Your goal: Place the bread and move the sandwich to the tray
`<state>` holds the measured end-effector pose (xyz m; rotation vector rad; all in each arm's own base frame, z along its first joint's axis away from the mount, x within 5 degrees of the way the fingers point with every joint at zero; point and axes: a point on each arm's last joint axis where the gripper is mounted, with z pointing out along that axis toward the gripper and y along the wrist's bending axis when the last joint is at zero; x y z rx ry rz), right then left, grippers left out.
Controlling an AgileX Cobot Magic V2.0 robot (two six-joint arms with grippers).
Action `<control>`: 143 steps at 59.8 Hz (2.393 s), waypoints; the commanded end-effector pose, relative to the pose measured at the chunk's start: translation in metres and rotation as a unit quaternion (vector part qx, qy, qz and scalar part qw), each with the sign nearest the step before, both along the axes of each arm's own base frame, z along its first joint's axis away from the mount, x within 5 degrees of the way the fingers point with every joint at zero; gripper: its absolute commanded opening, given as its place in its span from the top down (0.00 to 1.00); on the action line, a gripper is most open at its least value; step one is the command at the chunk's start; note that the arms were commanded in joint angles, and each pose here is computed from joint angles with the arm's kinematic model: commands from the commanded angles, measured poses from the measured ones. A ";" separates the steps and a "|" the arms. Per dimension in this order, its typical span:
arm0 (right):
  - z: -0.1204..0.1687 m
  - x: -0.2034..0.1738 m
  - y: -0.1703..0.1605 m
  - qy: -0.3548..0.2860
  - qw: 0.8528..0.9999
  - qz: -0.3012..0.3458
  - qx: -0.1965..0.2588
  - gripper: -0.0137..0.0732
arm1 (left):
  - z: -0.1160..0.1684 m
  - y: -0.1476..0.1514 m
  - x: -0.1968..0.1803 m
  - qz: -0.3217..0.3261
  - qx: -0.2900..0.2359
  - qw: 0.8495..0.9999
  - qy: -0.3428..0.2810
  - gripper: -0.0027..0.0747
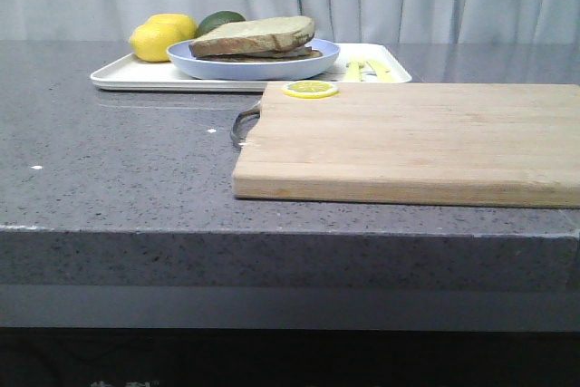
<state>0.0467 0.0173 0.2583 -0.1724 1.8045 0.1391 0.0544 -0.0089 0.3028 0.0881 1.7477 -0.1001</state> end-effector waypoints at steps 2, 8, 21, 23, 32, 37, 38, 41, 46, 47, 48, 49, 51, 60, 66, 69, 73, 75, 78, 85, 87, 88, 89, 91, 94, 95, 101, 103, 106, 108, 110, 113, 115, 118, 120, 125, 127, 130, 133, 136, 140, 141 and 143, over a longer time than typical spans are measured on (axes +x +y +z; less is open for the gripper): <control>0.013 0.002 -0.002 -0.037 0.999 -0.015 0.001 0.93 | 0.015 0.000 0.001 0.001 -0.014 0.999 -0.049 0.99; 0.013 0.002 -0.002 -0.037 0.999 -0.015 0.001 0.93 | 0.016 0.000 0.001 0.001 -0.015 0.999 -0.051 0.99; 0.013 0.002 -0.002 -0.037 0.999 -0.015 0.001 0.93 | 0.019 0.000 0.000 0.002 -0.034 0.996 -0.078 0.99; 0.013 0.002 -0.002 -0.037 0.999 -0.015 0.001 0.93 | 0.018 0.001 0.000 0.005 -0.033 0.995 -0.089 0.99; 0.013 0.002 -0.002 -0.037 0.999 -0.015 0.001 0.93 | 0.002 0.006 -0.008 0.030 -0.046 0.989 -0.134 0.99; 0.013 0.002 -0.002 -0.037 0.999 -0.015 0.001 0.93 | -0.016 0.007 -0.013 0.032 -0.053 0.986 -0.153 0.99; 0.013 0.002 -0.002 -0.037 0.999 -0.015 0.001 0.93 | -0.021 0.007 -0.012 0.032 -0.053 0.987 -0.151 0.99; 0.013 0.002 -0.002 -0.037 0.999 -0.015 0.001 0.93 | -0.031 0.007 -0.014 0.032 -0.053 0.986 -0.152 0.99; 0.013 0.002 -0.002 -0.037 0.999 -0.015 0.001 0.93 | -0.047 0.007 -0.013 0.033 -0.053 0.987 -0.145 0.99; 0.013 0.002 -0.002 -0.037 0.999 -0.015 0.001 0.93 | -0.051 0.007 -0.012 0.033 -0.052 0.988 -0.140 0.99; 0.013 0.002 -0.002 -0.037 0.999 -0.014 0.001 0.93 | -0.053 0.007 -0.011 0.033 -0.052 0.989 -0.136 0.99; 0.013 0.002 -0.002 -0.037 0.999 -0.014 0.001 0.93 | -0.056 0.006 -0.010 0.033 -0.052 0.989 -0.133 0.99; 0.013 0.002 -0.002 -0.037 0.999 -0.014 0.001 0.93 | -0.063 0.006 -0.008 0.034 -0.051 0.990 -0.127 0.99; 0.013 0.002 -0.002 -0.037 0.999 -0.014 0.001 0.93 | -0.088 0.006 -0.001 0.034 -0.053 0.991 -0.121 0.99; 0.013 0.002 -0.002 -0.037 0.999 -0.014 0.001 0.93 | -0.097 0.006 0.000 0.034 -0.059 0.992 -0.109 0.99; 0.013 0.002 -0.002 -0.037 0.999 -0.014 0.001 0.93 | -0.097 0.006 0.000 0.034 -0.059 0.992 -0.109 0.99; 0.013 0.002 -0.002 -0.037 0.999 -0.014 0.001 0.93 | -0.098 0.006 0.000 0.034 -0.059 0.992 -0.109 0.99; 0.013 0.002 -0.002 -0.037 0.999 -0.014 0.001 0.93 | -0.098 0.006 0.000 0.034 -0.059 0.992 -0.109 0.99; 0.013 0.002 -0.002 -0.037 0.999 -0.014 0.001 0.93 | -0.098 0.006 0.000 0.034 -0.059 0.992 -0.109 0.99; 0.013 0.002 -0.002 -0.037 0.999 -0.014 0.001 0.93 | -0.098 0.006 0.000 0.034 -0.059 0.992 -0.109 0.99; 0.013 0.002 -0.002 -0.037 0.999 -0.014 0.001 0.93 | -0.098 0.006 0.000 0.034 -0.059 0.992 -0.109 0.99; 0.013 0.002 -0.002 -0.037 0.999 -0.014 0.001 0.93 | -0.098 0.006 0.000 0.034 -0.059 0.992 -0.109 0.99; 0.013 0.002 -0.002 -0.037 0.999 -0.014 0.001 0.93 | -0.098 0.006 0.000 0.034 -0.059 0.992 -0.109 0.99; 0.013 0.002 -0.002 -0.037 0.999 -0.014 0.001 0.93 | -0.098 0.006 0.000 0.034 -0.059 0.992 -0.109 0.99; 0.013 0.002 -0.002 -0.037 0.999 -0.014 0.001 0.93 | -0.098 0.006 0.000 0.034 -0.059 0.992 -0.109 0.99; 0.013 0.002 -0.002 -0.037 0.999 -0.014 0.001 0.93 | -0.098 0.006 0.000 0.034 -0.059 0.992 -0.109 0.99; 0.013 0.002 -0.002 -0.037 0.999 -0.014 0.001 0.93 | -0.098 0.006 0.000 0.034 -0.059 0.992 -0.109 0.99; 0.013 0.002 -0.002 -0.037 0.999 -0.014 0.001 0.93 | -0.098 0.006 0.000 0.034 -0.059 0.992 -0.109 0.99; 0.013 0.002 -0.002 -0.037 0.999 -0.014 0.001 0.93 | -0.098 0.006 0.000 0.034 -0.059 0.992 -0.109 0.99; 0.013 0.002 -0.002 -0.037 0.999 -0.014 0.001 0.93 | -0.098 0.006 0.000 0.034 -0.059 0.992 -0.109 0.99; 0.013 0.002 -0.002 -0.037 0.999 -0.014 0.001 0.93 | -0.098 0.006 0.000 0.034 -0.059 0.992 -0.109 0.99; 0.013 0.002 -0.002 -0.037 0.999 -0.014 0.001 0.93 | -0.098 0.006 0.000 0.034 -0.059 0.992 -0.109 0.99; 0.013 0.002 -0.002 -0.037 0.999 -0.014 0.001 0.93 | -0.098 0.006 0.000 0.034 -0.059 0.992 -0.109 0.99; 0.013 0.002 -0.002 -0.037 0.999 -0.014 0.001 0.93 | -0.098 0.006 0.000 0.034 -0.059 0.992 -0.109 0.99; 0.013 0.002 -0.002 -0.037 0.999 -0.014 0.001 0.93 | -0.098 0.006 0.000 0.034 -0.059 0.992 -0.109 0.99; 0.013 0.002 -0.002 -0.037 0.999 -0.014 0.001 0.93 | -0.098 0.006 0.000 0.034 -0.059 0.992 -0.109 0.99; 0.012 0.002 -0.002 -0.037 0.999 -0.016 0.002 0.93 | -0.098 0.006 0.000 0.034 -0.059 0.992 -0.109 0.99; 0.009 0.004 -0.004 -0.045 0.999 -0.021 -0.002 0.93 | -0.098 0.006 0.000 0.034 -0.059 0.992 -0.109 0.99; 0.007 0.005 -0.005 -0.062 0.998 -0.027 0.005 0.93 | -0.098 0.006 0.000 0.034 -0.059 0.992 -0.109 0.99; 0.002 0.005 -0.006 -0.077 0.996 -0.031 0.016 0.93 | -0.098 0.006 0.000 0.034 -0.059 0.992 -0.109 0.99; -0.010 0.006 -0.007 -0.089 0.995 -0.035 0.025 0.93 | -0.098 0.006 0.000 0.034 -0.059 0.992 -0.109 0.99; -0.013 0.007 -0.008 -0.092 0.995 -0.036 0.025 0.93 | -0.098 0.006 0.000 0.034 -0.059 0.992 -0.109 0.99; -0.020 0.008 -0.008 -0.097 0.994 -0.038 0.031 0.93 | -0.098 0.006 0.000 0.034 -0.059 0.992 -0.109 0.99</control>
